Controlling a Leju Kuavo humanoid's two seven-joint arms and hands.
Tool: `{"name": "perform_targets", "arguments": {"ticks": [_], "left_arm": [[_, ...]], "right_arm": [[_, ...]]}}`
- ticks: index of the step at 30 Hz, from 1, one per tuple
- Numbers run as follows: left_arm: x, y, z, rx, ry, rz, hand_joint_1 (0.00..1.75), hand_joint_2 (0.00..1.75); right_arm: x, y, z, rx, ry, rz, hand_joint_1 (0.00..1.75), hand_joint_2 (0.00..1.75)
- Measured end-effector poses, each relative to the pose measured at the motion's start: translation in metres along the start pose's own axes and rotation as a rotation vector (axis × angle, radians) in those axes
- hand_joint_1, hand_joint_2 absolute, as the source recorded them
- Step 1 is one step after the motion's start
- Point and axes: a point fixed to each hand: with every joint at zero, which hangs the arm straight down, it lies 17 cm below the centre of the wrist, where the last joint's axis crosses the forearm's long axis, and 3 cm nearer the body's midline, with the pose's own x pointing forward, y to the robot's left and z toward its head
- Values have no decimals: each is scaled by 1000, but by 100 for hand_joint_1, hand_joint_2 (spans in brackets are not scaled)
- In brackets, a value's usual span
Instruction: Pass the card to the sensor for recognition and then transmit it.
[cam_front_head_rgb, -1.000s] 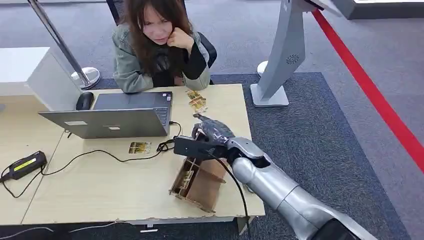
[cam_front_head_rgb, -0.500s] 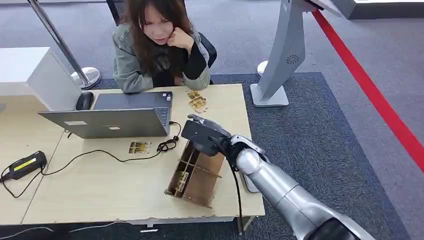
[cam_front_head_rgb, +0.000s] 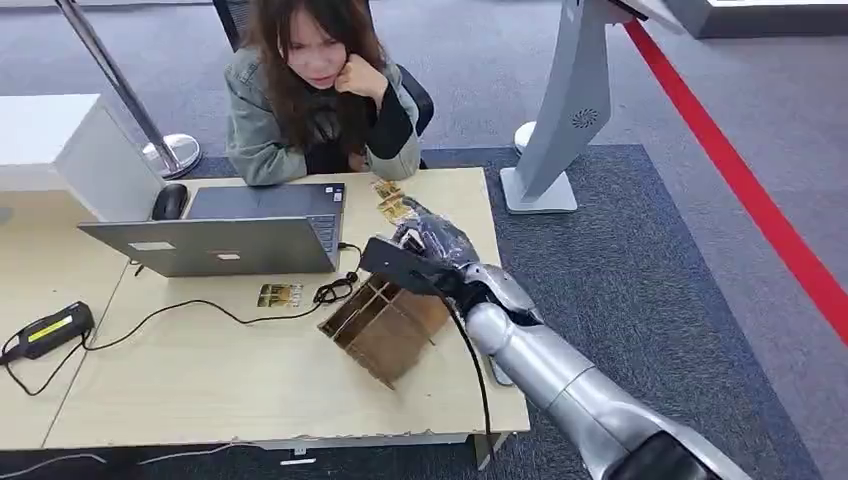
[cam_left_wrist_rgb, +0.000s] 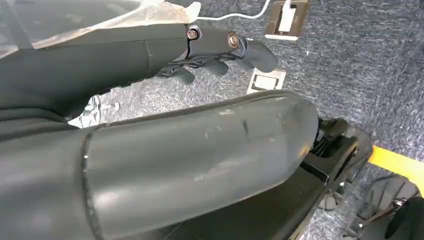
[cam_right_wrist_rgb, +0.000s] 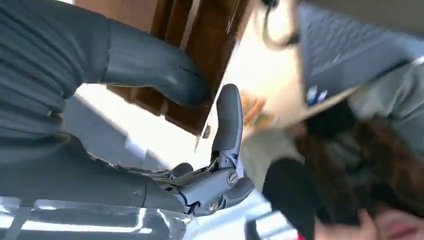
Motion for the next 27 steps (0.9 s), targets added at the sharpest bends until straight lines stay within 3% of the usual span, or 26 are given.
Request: {"name": "perform_targets", "arguments": {"ticks": [5,8,18,27], "left_arm": [[0,1,0,6,-1,-4,0,0],[1,1,0,6,-4,-10,0,0],[2,2,0,8,-6,-17,0,0],[3,2,-1,8,-10,-28,0,0]], "right_arm": [[6,-5,-1,-53,-11,391,175,175],[16,-1,1,-59,-38,507,175,175],[35,12,7,-39,-90,614,175,175],[43,26,12,6,-126,592,175,175]]}}
